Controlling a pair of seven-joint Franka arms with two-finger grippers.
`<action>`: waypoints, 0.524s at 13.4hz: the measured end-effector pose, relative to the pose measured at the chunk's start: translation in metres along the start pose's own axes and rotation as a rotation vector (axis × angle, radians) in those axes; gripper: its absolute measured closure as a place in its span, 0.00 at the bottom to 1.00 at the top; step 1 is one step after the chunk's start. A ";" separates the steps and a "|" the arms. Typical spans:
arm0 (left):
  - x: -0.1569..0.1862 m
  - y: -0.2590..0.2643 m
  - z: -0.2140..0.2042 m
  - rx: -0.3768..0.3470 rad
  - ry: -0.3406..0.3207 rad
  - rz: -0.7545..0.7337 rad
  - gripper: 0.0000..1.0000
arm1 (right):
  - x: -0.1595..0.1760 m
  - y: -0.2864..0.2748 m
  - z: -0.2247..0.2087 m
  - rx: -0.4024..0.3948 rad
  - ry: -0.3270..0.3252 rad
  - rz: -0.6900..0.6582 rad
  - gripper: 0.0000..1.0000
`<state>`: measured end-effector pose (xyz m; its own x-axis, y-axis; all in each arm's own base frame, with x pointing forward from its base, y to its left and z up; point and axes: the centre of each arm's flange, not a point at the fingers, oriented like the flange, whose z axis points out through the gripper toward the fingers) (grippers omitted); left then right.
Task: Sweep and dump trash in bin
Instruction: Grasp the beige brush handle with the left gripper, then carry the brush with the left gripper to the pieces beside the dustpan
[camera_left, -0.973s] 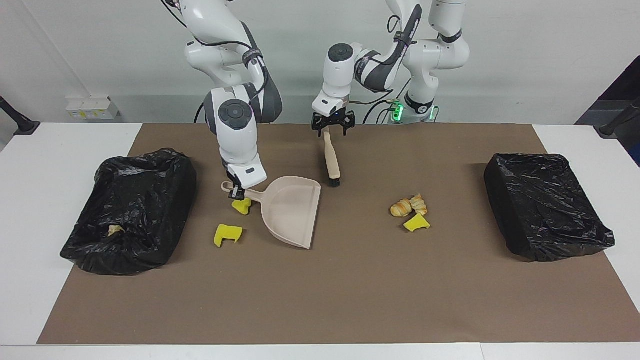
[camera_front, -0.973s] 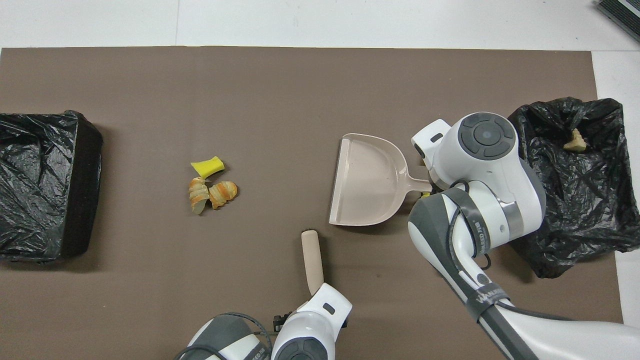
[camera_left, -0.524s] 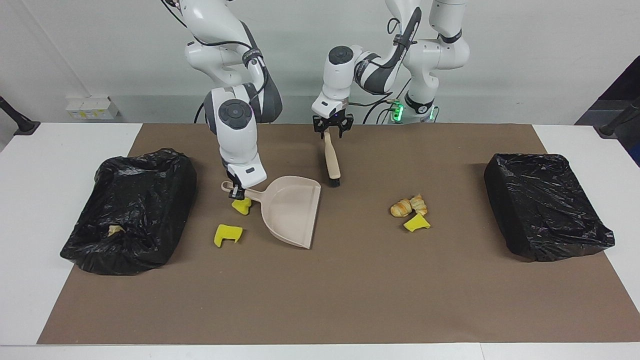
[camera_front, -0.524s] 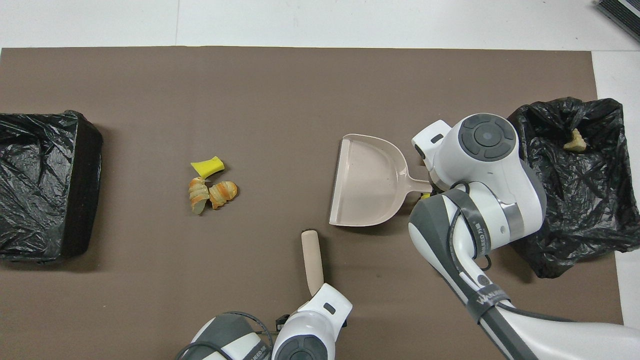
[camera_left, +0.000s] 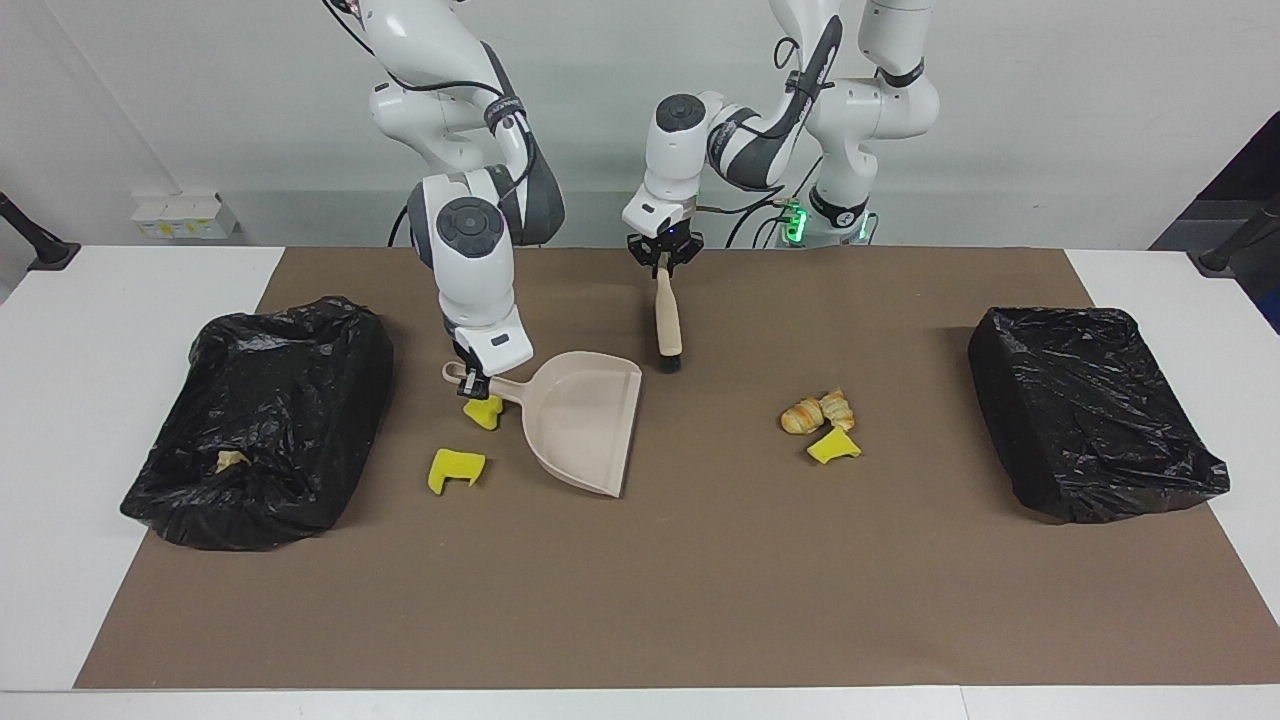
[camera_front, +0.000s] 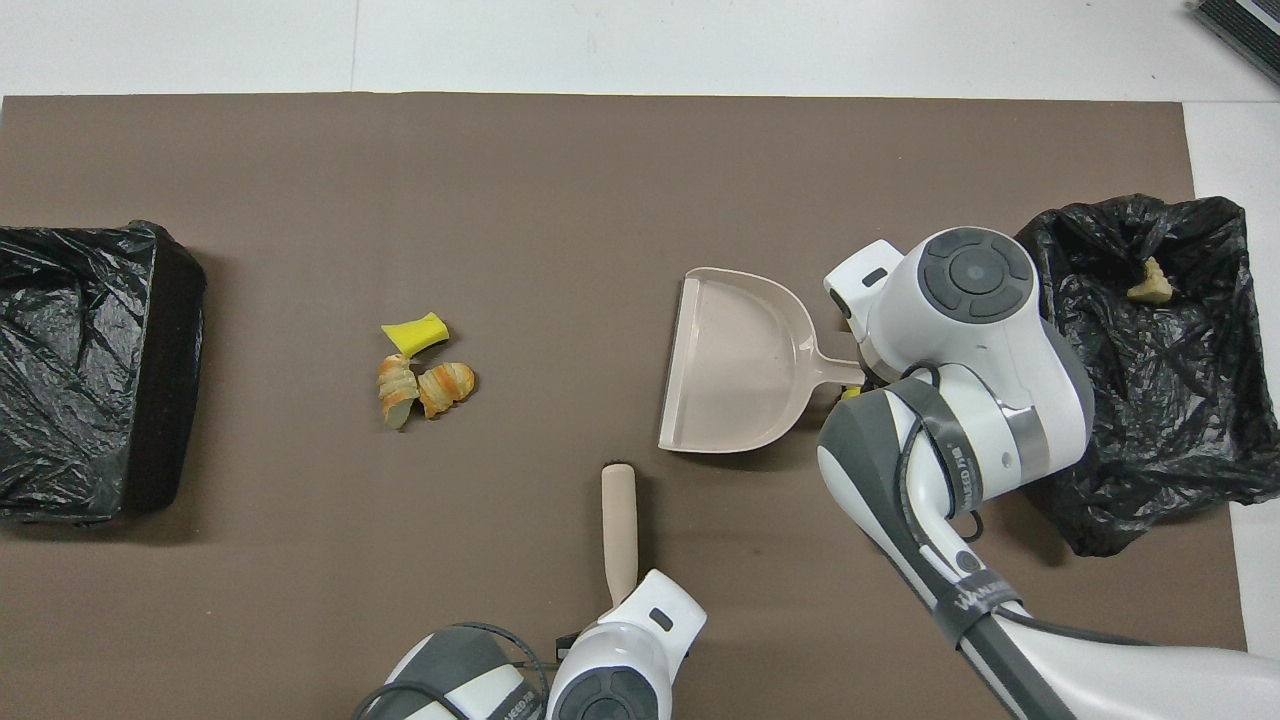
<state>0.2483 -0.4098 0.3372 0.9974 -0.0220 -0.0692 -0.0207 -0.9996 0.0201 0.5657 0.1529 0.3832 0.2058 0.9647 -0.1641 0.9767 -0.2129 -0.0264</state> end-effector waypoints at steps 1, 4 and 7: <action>0.003 -0.001 -0.003 0.007 -0.007 0.005 0.74 | 0.000 0.000 0.000 0.000 0.000 0.000 0.68; 0.053 -0.031 -0.041 0.018 -0.038 -0.008 0.74 | 0.000 0.000 0.000 -0.001 -0.002 -0.001 0.68; 0.124 -0.100 -0.114 -0.006 -0.085 0.007 0.74 | 0.000 0.000 0.000 -0.003 -0.005 -0.003 0.68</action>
<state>0.3822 -0.3104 0.4404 0.9876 -0.0311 -0.1539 -0.0272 -0.9993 0.0270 0.5658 0.1526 0.3833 0.2029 0.9646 -0.1686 0.9775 -0.2098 -0.0238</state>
